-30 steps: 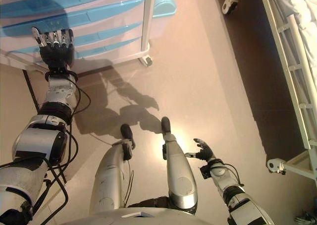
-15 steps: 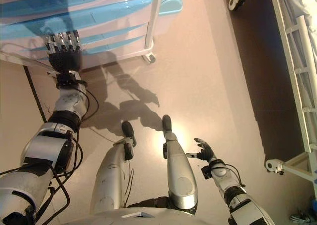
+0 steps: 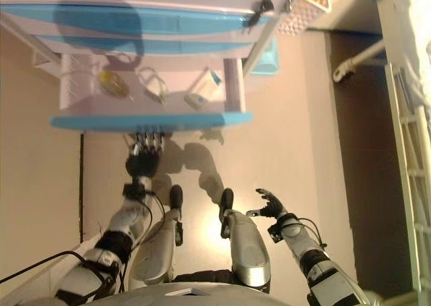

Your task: Open the drawer and pick up the medicine

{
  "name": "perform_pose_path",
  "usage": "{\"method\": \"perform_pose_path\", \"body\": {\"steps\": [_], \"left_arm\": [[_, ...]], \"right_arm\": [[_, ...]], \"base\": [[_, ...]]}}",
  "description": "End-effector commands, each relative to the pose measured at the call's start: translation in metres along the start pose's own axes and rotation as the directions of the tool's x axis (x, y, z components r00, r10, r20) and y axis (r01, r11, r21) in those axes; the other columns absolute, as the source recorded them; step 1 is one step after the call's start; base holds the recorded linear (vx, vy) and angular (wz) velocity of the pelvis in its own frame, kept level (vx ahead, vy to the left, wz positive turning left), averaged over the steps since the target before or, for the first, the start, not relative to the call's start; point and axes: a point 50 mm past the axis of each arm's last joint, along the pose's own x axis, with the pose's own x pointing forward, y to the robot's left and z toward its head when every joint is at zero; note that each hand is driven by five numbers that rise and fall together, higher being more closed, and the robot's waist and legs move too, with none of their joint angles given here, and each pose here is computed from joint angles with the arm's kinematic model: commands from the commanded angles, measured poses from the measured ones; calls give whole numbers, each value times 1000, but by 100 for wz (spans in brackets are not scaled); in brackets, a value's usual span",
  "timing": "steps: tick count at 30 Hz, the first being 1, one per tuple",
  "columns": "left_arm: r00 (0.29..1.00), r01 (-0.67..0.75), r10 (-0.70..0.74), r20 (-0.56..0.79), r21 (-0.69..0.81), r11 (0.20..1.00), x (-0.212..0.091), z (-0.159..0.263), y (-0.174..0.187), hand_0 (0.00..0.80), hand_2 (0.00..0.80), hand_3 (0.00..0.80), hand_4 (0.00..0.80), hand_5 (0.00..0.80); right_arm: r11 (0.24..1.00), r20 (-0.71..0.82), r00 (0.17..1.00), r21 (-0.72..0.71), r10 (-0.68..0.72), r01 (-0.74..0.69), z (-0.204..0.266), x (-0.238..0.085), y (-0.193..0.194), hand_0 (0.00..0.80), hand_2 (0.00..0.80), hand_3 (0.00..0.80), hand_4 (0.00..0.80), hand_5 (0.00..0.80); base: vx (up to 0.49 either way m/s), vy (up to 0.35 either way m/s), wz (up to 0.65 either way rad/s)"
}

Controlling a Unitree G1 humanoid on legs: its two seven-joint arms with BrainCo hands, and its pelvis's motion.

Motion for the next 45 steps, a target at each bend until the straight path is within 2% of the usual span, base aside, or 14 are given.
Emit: {"method": "perform_pose_path", "body": {"steps": [1,5,9,16,20,21,22,24,27,33,36,39,42,45], "left_arm": [[921,389,-389,14,-76,918,-1,8,-32,800,800,800,800,800],[999,19,-18,28,-55,998,-68,33,18,800,800,800,800,800],[916,-402,402,-3,-5,916,-146,39,54,800,800,800,800,800],[751,-655,658,-58,60,753,-196,38,67,800,800,800,800,800],[618,-751,785,-49,258,607,-208,46,73,797,797,797,797,797],[570,-776,821,-30,308,551,-211,49,75,317,317,317,317,317],[485,-796,874,-14,407,448,-214,52,78,0,0,0,0,0],[370,-777,928,43,562,283,-212,61,81,0,0,0,0,0],[274,-656,951,144,751,75,-205,70,82,0,0,0,0,0],[199,-232,946,257,950,-210,-196,83,80,0,0,0,0,0],[169,-110,951,259,964,-243,-198,86,80,0,0,0,0,0],[125,-50,961,245,969,-241,-209,85,79,0,0,0,0,0],[108,-63,968,228,973,-222,-213,79,80,0,0,0,0,0],[104,-90,971,216,974,-207,-216,71,82,0,0,0,0,0]], "right_arm": [[997,-75,996,-68,-52,47,-27,-15,-27,0,0,0,0,0],[997,-98,993,-61,-61,55,-31,-17,-36,0,0,0,0,0],[998,-152,987,-22,-56,53,-46,-23,-35,0,0,0,0,0],[998,-206,977,6,-58,60,-61,-30,-30,0,0,0,0,0],[997,-274,958,-30,-82,77,-75,-37,-26,0,0,0,0,0],[996,-293,952,-42,-91,83,-79,-39,-26,0,0,0,0,0],[994,-329,938,-62,-109,94,-85,-43,-24,0,0,0,0,0],[986,-394,905,-93,-161,135,-97,-50,-25,0,0,0,0,0],[967,-481,839,-128,-255,221,-113,-62,-31,0,0,0,0,0],[827,-532,656,-176,-536,533,-126,-87,-77,0,0,0,0,0],[657,-429,545,-170,-720,735,-107,-95,-131,0,0,0,0,0],[462,-127,446,-165,-886,872,-51,-95,-182,0,0,0,0,0],[370,235,383,-97,-893,924,34,-95,-208,0,0,0,0,0],[380,566,348,-67,-747,923,114,-106,-200,0,0,0,0,0]], "base": [[-20,-96,48],[-13,-70,51],[39,-43,24],[48,42,18],[62,58,3],[80,38,0],[85,33,0],[104,37,1],[117,49,-4],[97,19,-20],[58,30,-32],[21,90,-32],[-16,128,-35],[-14,106,-16]]}}
